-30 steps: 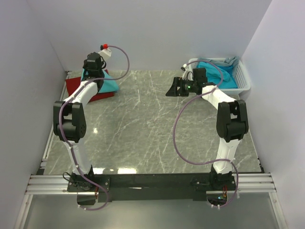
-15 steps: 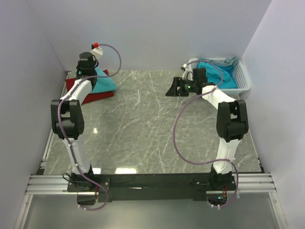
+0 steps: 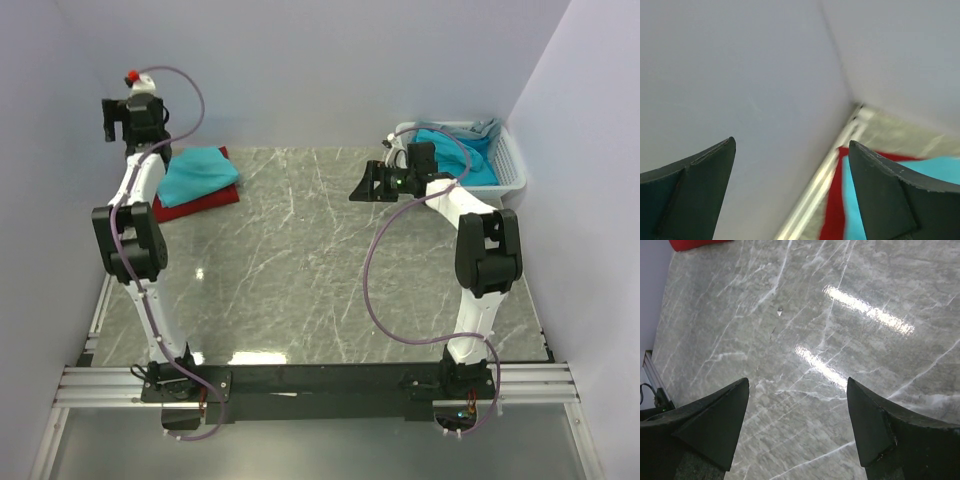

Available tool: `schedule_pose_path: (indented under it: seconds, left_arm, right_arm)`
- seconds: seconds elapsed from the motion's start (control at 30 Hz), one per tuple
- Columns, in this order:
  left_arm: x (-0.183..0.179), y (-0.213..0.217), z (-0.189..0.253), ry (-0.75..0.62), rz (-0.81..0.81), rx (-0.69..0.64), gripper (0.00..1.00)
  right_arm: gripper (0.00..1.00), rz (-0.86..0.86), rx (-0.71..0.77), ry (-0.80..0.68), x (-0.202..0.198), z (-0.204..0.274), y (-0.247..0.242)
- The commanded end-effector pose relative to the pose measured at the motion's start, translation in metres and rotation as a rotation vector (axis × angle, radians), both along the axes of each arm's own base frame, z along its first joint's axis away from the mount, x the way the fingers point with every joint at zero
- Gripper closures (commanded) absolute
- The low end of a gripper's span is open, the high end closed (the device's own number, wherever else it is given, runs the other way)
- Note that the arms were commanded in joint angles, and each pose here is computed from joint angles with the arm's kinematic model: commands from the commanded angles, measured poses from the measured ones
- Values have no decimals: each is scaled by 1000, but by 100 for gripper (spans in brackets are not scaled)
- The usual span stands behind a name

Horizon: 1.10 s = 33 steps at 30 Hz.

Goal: Fold and stack the t-shirts
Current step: Neatly place the folded tshirt to the corner

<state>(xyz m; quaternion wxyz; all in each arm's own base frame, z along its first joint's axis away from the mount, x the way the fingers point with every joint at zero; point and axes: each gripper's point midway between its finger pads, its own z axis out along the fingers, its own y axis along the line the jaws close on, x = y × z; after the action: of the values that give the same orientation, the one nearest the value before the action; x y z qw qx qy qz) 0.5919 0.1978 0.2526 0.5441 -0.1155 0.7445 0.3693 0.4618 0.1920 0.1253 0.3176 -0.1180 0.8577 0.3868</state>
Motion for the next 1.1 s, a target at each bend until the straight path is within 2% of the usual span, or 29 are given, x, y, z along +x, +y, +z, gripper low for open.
schedule_pose_path:
  seconds: [0.0, 0.03, 0.07, 0.13, 0.17, 0.2, 0.3, 0.33, 0.37, 0.4, 0.43, 0.47, 0.5, 0.53, 0.63, 1.07]
  left_arm:
    - [-13, -31, 102, -280, -63, -163, 0]
    - [-15, -40, 93, -254, -96, -216, 1]
    - [-11, -58, 86, -270, -168, -325, 1]
    - [-24, -76, 55, -182, -207, -436, 3]
    - [-29, -87, 48, -186, -223, -521, 4]
    - [-39, -92, 15, -119, -201, -581, 4]
    - [-71, -104, -28, -90, -120, -791, 9]
    - [-80, -105, -36, -94, -98, -829, 14]
    - [-93, -102, -25, -182, -50, -908, 15]
    - [-105, -109, -51, -172, -54, -976, 17]
    - [-113, -108, -57, -194, -34, -1025, 20]
    - [-122, -102, -51, -278, 12, -1114, 24]
    - [-131, -111, -72, -254, 4, -1190, 26]
    - [-129, -110, -67, -325, 9, -1246, 30]
    - [-128, -107, -73, -372, 14, -1315, 36]
    - [-80, -91, -116, -400, 99, -1459, 39]
  right_arm:
    - [14, 9, 20, -24, 3, 6, -1]
    - [14, 13, 20, -26, 3, 6, 0]
    - [14, 13, 16, -29, 3, 6, -1]
    - [14, 27, 9, -30, 2, 4, 0]
    - [14, 28, 9, -31, 2, 4, -2]
    - [13, 31, 12, -23, 1, 2, -1]
    - [13, 34, 23, -24, -1, 4, -1]
    - [12, 32, 24, -27, 0, 5, -2]
    - [12, 35, 26, -30, -1, 7, -1]
    - [12, 33, 27, -33, 0, 7, -2]
    - [12, 32, 30, -32, 0, 8, -3]
    - [12, 33, 32, -26, 0, 6, -2]
    - [12, 34, 35, -25, 0, 6, -2]
    - [11, 36, 41, -19, -2, 6, -1]
    - [11, 38, 48, -12, -3, 6, 0]
    - [9, 37, 49, -12, -3, 7, -1]
